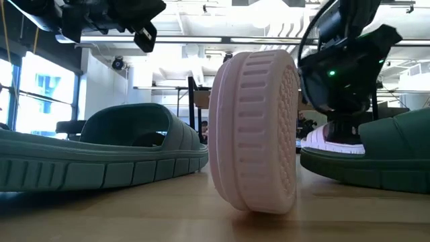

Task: Pick and place slides into the shelf
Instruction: Put the right pink slide under the shelf

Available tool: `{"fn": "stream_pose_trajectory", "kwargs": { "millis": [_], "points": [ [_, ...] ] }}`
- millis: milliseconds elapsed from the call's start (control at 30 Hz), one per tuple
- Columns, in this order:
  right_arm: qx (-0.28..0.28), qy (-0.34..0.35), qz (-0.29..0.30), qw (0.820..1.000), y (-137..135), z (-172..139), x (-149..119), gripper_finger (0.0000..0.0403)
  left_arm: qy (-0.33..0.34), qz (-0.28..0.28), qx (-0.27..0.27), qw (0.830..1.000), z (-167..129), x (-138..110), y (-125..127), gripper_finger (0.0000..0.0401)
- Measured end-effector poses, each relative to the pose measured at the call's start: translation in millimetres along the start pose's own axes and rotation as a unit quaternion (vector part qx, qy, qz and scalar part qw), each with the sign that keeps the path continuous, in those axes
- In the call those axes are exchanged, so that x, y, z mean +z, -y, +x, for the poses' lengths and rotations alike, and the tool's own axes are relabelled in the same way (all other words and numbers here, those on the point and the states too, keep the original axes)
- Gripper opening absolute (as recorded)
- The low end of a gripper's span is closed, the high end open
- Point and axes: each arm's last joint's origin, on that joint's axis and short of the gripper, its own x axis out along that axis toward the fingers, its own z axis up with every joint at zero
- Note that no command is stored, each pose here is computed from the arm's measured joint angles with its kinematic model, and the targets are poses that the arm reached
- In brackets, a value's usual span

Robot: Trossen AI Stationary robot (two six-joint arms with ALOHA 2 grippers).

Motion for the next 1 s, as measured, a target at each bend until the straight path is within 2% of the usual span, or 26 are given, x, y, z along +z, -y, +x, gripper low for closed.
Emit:
{"fn": "stream_pose_trajectory", "kwargs": {
  "millis": [300,567,1000],
  "points": [
    [-0.021,-0.005,0.022,1.0,8.0,13.2,8.1,0.0,0.0,0.0,0.0,1.0,0.0,0.0,0.0,0.0001],
    [-0.015,0.001,0.009,1.0,6.6,14.0,10.6,0.0003,0.0,0.0,0.0,1.0,0.0,0.0,0.0,0.0001],
    [-0.01,-0.002,0.016,1.0,6.2,13.9,10.4,0.0091,0.0,-0.002,0.0,1.0,0.0,0.0,0.0,0.0001]
  ]
}}
